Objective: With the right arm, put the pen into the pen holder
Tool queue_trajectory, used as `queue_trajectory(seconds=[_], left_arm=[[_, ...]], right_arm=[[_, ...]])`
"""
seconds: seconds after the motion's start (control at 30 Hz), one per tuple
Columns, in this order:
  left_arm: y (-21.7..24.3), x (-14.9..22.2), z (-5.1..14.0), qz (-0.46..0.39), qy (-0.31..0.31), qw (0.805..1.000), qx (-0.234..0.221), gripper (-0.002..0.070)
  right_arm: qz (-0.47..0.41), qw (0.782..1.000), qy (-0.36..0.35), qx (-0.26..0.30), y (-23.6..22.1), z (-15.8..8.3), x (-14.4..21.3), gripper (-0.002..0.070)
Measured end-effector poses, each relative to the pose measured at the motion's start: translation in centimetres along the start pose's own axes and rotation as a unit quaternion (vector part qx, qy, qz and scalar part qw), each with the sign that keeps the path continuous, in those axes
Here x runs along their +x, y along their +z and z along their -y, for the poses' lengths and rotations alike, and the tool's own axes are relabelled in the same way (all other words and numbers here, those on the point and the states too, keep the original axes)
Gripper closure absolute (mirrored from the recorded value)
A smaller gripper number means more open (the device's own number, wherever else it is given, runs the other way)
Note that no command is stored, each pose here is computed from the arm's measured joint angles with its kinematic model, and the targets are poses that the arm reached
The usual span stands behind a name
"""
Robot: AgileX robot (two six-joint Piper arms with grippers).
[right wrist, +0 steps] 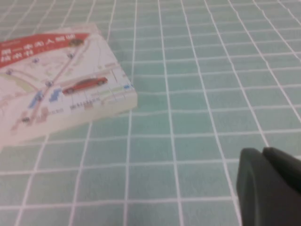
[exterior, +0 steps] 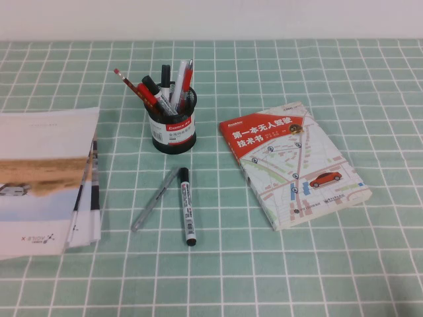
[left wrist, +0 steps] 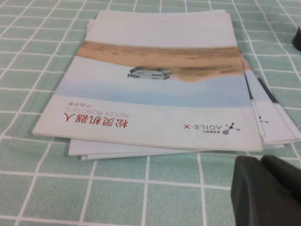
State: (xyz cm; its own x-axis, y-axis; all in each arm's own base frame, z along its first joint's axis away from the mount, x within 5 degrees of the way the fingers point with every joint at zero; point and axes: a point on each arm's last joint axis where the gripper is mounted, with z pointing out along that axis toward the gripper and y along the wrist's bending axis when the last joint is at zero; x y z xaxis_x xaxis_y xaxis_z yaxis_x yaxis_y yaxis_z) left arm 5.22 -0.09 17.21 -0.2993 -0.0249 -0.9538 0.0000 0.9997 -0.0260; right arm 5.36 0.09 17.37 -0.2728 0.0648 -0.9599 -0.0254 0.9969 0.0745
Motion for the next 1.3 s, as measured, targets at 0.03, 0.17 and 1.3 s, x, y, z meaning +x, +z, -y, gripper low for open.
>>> queue_trajectory(seconds=[0.03, 0.17, 1.3], left_arm=[[0.0, 0.0, 0.0, 0.000, 0.000, 1.000, 0.000, 0.0679], [0.0, 0.0, 0.0, 0.000, 0.000, 1.000, 0.000, 0.0679], [0.0, 0.0, 0.0, 0.000, 0.000, 1.000, 0.000, 0.0679]], right_arm=[[0.001, 1.000, 0.001, -0.001, 0.0, 0.0, 0.0, 0.0696], [0.036, 0.999, 0.010, -0.011, 0.0, -0.2, -0.7, 0.0696], [0.017, 1.000, 0.016, -0.009, 0.0, -0.2, -0.3, 0.0696]])
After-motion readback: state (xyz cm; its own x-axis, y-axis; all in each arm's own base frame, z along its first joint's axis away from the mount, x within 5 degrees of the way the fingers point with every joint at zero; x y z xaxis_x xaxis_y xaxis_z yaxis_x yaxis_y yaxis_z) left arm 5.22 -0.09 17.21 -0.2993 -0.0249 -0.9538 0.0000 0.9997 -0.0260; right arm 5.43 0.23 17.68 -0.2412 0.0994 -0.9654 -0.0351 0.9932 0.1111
